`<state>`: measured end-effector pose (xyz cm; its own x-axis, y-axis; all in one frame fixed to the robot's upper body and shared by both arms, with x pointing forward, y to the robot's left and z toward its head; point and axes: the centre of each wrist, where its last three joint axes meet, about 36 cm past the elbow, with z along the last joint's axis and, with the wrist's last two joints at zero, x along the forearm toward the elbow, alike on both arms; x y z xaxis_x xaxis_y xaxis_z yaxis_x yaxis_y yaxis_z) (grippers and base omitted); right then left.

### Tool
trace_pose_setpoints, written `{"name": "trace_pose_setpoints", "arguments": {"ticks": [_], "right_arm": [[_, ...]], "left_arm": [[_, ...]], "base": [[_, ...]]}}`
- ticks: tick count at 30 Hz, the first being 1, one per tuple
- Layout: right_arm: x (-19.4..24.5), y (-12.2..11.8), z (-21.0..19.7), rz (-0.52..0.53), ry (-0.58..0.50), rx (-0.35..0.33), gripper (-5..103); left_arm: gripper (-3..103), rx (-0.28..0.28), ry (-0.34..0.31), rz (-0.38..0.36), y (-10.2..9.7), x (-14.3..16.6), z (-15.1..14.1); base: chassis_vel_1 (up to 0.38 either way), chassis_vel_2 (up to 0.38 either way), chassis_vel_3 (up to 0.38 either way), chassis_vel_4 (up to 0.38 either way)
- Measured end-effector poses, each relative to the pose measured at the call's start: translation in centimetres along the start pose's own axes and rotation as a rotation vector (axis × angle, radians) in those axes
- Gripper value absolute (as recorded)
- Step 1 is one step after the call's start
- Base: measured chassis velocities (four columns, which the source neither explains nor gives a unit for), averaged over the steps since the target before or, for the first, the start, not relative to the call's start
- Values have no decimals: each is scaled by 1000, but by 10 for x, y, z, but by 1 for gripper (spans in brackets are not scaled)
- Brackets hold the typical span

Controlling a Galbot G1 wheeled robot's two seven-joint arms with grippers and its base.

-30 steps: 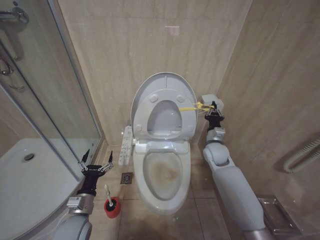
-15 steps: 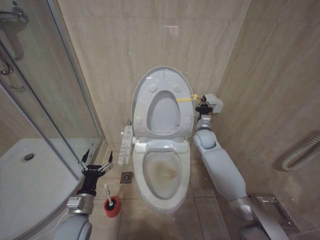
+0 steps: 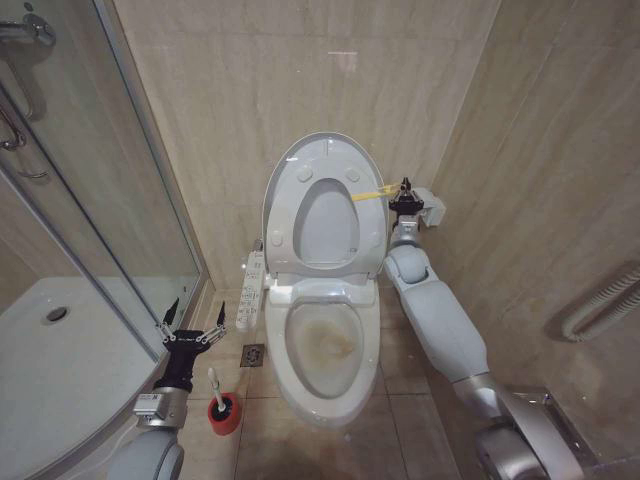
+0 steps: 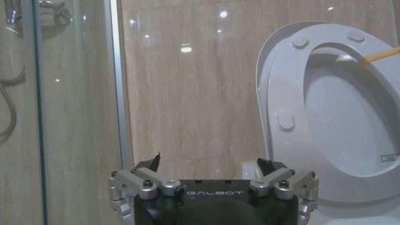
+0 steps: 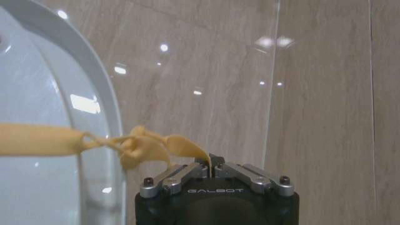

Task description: Open the toilet lid, clean the toilet bowl with a toilet brush, close the toilet lid, and flush.

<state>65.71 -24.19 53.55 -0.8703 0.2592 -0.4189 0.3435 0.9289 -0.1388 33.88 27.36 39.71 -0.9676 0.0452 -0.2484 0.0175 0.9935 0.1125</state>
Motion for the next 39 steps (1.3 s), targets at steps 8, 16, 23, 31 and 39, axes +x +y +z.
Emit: {"name": "trace_pose_setpoints", "arguments": {"ticks": [8, 16, 23, 31, 39], "right_arm": [[3, -5, -1, -5, -7, 18, 2], [26, -28, 9, -30, -1, 63, 2], [53, -35, 6, -86, 8, 63, 6], [66, -36, -4, -105, 0, 51, 33], [81, -42, -13, -119, -15, 44, 60]], "left_arm": [[100, 0, 0, 0, 0, 0, 0], [100, 0, 0, 0, 0, 0, 0], [100, 0, 0, 0, 0, 0, 0], [100, 0, 0, 0, 0, 0, 0], [100, 0, 0, 0, 0, 0, 0]], "base": [[0, 0, 0, 0], [0, 0, 0, 0], [0, 0, 0, 0], [0, 0, 0, 0], [0, 0, 0, 0]]}}
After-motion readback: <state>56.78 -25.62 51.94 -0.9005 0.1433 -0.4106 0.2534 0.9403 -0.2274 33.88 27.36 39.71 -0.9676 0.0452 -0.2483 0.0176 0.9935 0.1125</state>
